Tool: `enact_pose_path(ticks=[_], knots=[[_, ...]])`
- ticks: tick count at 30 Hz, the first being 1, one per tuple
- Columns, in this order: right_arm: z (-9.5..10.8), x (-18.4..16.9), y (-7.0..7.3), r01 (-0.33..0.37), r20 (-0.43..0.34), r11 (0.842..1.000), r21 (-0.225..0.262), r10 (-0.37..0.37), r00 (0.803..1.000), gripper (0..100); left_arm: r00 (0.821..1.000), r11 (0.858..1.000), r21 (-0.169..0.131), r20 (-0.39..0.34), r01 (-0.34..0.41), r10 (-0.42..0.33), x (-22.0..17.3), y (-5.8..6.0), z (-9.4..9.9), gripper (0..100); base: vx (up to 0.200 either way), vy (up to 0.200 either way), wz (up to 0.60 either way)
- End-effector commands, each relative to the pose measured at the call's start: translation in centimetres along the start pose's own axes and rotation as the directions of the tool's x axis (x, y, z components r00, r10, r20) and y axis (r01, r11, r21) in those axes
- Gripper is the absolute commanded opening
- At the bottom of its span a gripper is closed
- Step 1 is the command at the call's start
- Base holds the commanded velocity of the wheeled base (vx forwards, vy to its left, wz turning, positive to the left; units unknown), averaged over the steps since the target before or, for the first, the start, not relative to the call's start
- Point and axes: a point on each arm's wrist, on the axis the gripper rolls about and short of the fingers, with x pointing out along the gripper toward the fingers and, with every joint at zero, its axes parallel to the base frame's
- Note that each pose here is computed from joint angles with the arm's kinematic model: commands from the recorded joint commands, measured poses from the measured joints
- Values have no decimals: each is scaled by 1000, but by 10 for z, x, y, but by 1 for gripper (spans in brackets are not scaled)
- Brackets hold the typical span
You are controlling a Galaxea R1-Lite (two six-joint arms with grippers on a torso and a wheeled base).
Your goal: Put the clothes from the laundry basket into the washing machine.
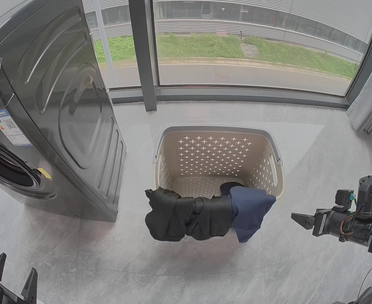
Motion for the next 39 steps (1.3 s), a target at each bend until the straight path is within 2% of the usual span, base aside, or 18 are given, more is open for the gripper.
enact_pose_path(ticks=[1, 9, 14, 29, 39], knots=[[-11, 49, 9, -13, -105, 1000, 9, 14, 994, 100, 1000, 1000, -1, -6, -1, 1, 0, 0, -4, 100, 0, 0, 0], [-8, 76, 10, -19, -78, 1000, 19, 21, 997, 100, 1000, 1000, -1, -7, 0, 0, 1, 0, -4, 100, 0, 0, 0], [-4, 80, 12, -28, -60, 999, 20, 29, 998, 100, 1000, 1000, -1, -7, 0, 0, 1, 0, -4, 100, 0, 0, 0], [-11, 113, 27, -65, -102, 998, 4, 66, 993, 100, 1000, 1000, -1, -8, 2, -2, 1, 0, -4, 100, 0, 0, 0], [-18, 139, 24, -49, -127, 999, 9, 49, 991, 100, 1000, 1000, -1, -8, 2, -2, 1, 0, -4, 100, 0, 0, 0]])
